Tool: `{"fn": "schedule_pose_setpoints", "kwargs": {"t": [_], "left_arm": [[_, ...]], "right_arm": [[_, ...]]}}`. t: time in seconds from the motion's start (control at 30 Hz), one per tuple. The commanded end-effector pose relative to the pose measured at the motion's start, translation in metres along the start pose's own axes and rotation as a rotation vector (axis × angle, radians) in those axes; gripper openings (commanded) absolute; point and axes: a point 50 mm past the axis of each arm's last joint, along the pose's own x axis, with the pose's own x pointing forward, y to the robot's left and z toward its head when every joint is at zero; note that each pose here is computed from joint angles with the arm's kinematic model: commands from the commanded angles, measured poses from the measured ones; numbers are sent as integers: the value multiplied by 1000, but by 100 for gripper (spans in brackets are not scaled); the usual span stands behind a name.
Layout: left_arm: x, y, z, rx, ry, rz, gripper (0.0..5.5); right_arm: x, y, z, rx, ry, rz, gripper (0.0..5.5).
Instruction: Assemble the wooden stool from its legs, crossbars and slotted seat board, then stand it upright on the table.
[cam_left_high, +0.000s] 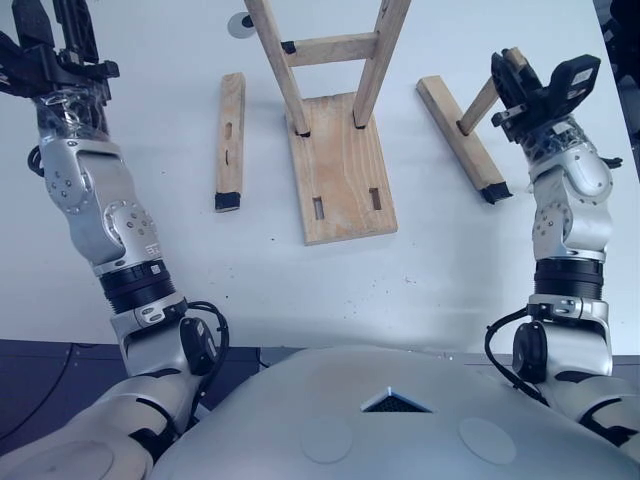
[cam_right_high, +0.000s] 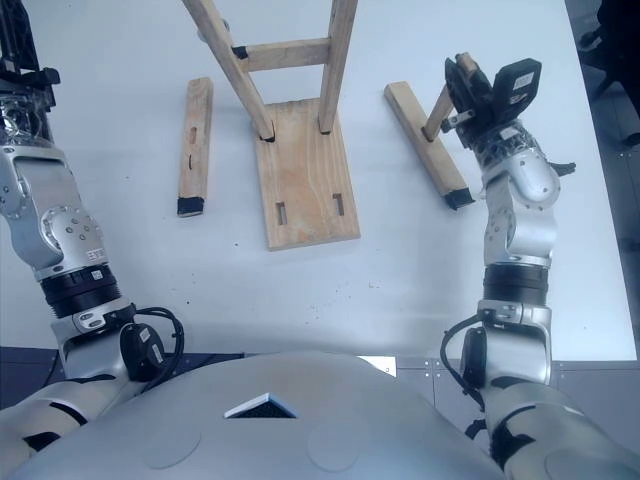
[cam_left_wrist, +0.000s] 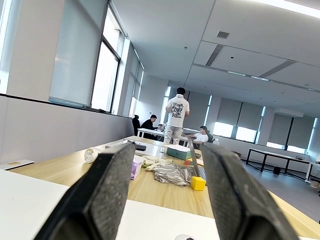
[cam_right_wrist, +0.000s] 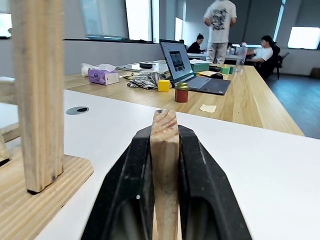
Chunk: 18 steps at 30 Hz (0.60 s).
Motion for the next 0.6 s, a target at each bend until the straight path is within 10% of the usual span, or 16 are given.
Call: {"fn": "schedule_pose_setpoints", "kwargs": {"t": [0.03, 0.6], "left_arm": [[-1, 5, 0, 21, 12, 17, 237], [-4, 10, -9, 19, 50, 47, 237]], "right_arm": [[-14, 10, -27, -2, 104, 51, 40], [-50, 0, -92, 59, 459, 22, 40]]}}
